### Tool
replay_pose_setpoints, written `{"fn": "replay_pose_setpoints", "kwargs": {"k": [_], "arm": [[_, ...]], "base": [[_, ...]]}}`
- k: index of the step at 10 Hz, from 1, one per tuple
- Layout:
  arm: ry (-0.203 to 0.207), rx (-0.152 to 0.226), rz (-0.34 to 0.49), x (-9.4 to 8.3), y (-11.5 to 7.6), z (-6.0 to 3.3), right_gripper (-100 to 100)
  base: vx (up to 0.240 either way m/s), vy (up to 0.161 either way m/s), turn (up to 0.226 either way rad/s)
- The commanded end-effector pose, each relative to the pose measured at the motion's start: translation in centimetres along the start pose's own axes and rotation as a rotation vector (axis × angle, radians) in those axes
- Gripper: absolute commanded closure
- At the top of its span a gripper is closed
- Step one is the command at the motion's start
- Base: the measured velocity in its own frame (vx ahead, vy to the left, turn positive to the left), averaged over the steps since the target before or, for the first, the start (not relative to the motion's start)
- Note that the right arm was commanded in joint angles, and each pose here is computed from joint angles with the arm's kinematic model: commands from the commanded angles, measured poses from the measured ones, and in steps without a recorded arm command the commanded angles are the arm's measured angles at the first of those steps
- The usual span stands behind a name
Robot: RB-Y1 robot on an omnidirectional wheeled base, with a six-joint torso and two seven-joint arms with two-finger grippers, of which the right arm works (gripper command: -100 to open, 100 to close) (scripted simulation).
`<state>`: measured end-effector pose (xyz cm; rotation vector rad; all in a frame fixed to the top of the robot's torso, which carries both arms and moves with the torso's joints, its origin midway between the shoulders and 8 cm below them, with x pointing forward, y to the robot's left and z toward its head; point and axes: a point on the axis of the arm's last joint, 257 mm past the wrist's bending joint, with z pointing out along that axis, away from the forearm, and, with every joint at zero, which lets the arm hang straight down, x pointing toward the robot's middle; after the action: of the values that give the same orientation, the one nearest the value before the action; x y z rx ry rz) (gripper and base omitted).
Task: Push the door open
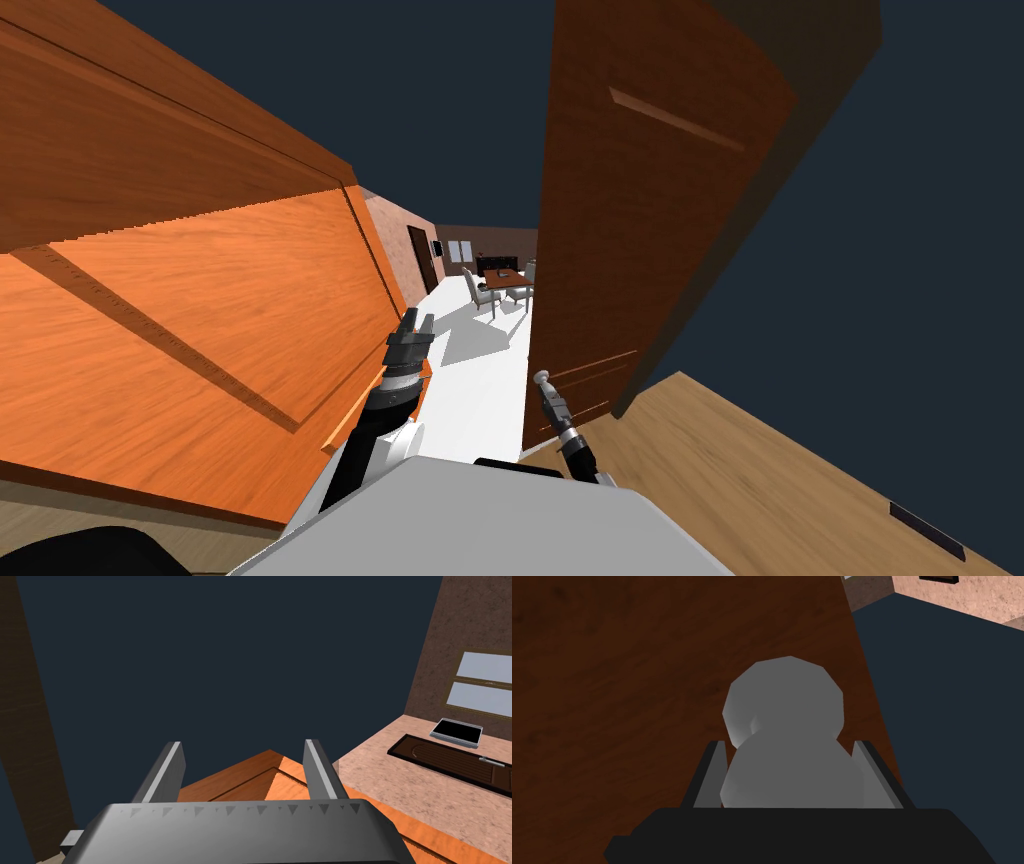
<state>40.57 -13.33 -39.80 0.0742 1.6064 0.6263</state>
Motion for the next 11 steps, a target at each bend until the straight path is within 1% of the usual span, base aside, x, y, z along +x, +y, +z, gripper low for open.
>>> {"fn": "replay_pose_setpoints", "kwargs": {"k": [1,2,3,4,5,7,8,9,10,11], "arm": [[-0.027,0.023,0.045,-1.5,-1.5,-0.02,100],[-0.039,0.039,0.080,-1.8,-2.2,-0.17,100],[-0.039,0.038,0.096,-1.8,-2.2,-0.17,100],[-0.052,0.053,0.137,-2.2,-2.8,-0.34,100],[-0.052,0.053,0.146,-2.2,-2.8,-0.34,100],[-0.084,0.086,0.234,-3.1,-4.3,-0.74,100],[-0.085,0.085,0.251,-3.1,-4.3,-0.74,100],[-0.101,0.100,0.293,-3.6,-5.1,-0.95,100],[-0.102,0.100,0.303,-3.6,-5.1,-0.95,100],[-0.120,0.114,0.347,-4.0,-5.8,-1.19,100]], "base": [[0.015,0.012,0.080],[0.029,0.025,0.138],[0.025,0.018,0.041],[0.021,0.018,0.073],[0.024,0.011,0.041],[0.032,0.022,0.110],[0.023,0.019,0.045],[0.024,0.021,0.091],[0.023,0.016,0.039],[0.026,0.022,0.088]]}}
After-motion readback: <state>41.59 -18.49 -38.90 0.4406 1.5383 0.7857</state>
